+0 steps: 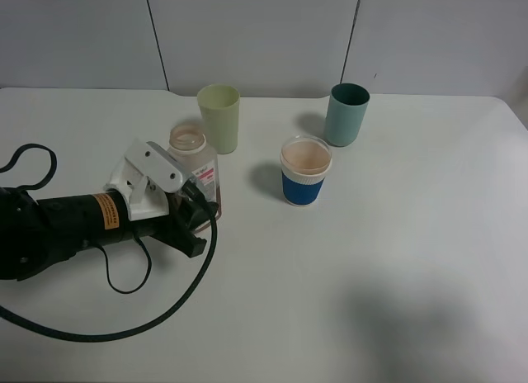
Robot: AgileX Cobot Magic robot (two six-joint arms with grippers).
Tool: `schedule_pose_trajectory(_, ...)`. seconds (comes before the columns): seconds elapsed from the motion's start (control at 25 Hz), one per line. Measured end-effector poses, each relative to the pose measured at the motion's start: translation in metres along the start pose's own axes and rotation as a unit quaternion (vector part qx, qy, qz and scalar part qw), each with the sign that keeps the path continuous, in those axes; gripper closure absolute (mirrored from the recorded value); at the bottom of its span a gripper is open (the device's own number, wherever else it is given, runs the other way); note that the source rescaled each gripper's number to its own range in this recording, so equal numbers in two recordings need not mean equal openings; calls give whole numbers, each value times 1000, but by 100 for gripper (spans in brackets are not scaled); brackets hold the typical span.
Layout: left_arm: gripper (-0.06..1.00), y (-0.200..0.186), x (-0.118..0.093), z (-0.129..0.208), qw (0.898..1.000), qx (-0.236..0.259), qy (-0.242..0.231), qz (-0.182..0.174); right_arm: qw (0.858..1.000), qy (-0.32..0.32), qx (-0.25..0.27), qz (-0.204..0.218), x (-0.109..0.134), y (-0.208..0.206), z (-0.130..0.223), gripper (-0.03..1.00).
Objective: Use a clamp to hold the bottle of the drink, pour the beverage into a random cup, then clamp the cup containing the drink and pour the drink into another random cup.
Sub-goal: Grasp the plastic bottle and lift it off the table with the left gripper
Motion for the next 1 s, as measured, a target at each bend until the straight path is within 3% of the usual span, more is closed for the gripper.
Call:
schedule_pose_trajectory(0.56, 94, 27, 8, -40, 999, 4, 36, -25, 1000, 0, 0, 0, 0, 0, 0, -3)
schedule_pose_trajectory(1.0, 94, 26, 21, -36, 998, 24, 32, -44, 1000, 0, 0, 0, 0, 0, 0, -3)
Point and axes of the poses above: a point on each arm's last joint axis where the gripper is mounted, y pointing out along that axis toward the gripper, x along the wrist's bending axis when the last joint is at zero, z = x × y, the point moved 7 cm from there along y, pointing out along that axis toward the gripper, and after that the axes turned 15 degrees about -y, right-handed, at the moved point
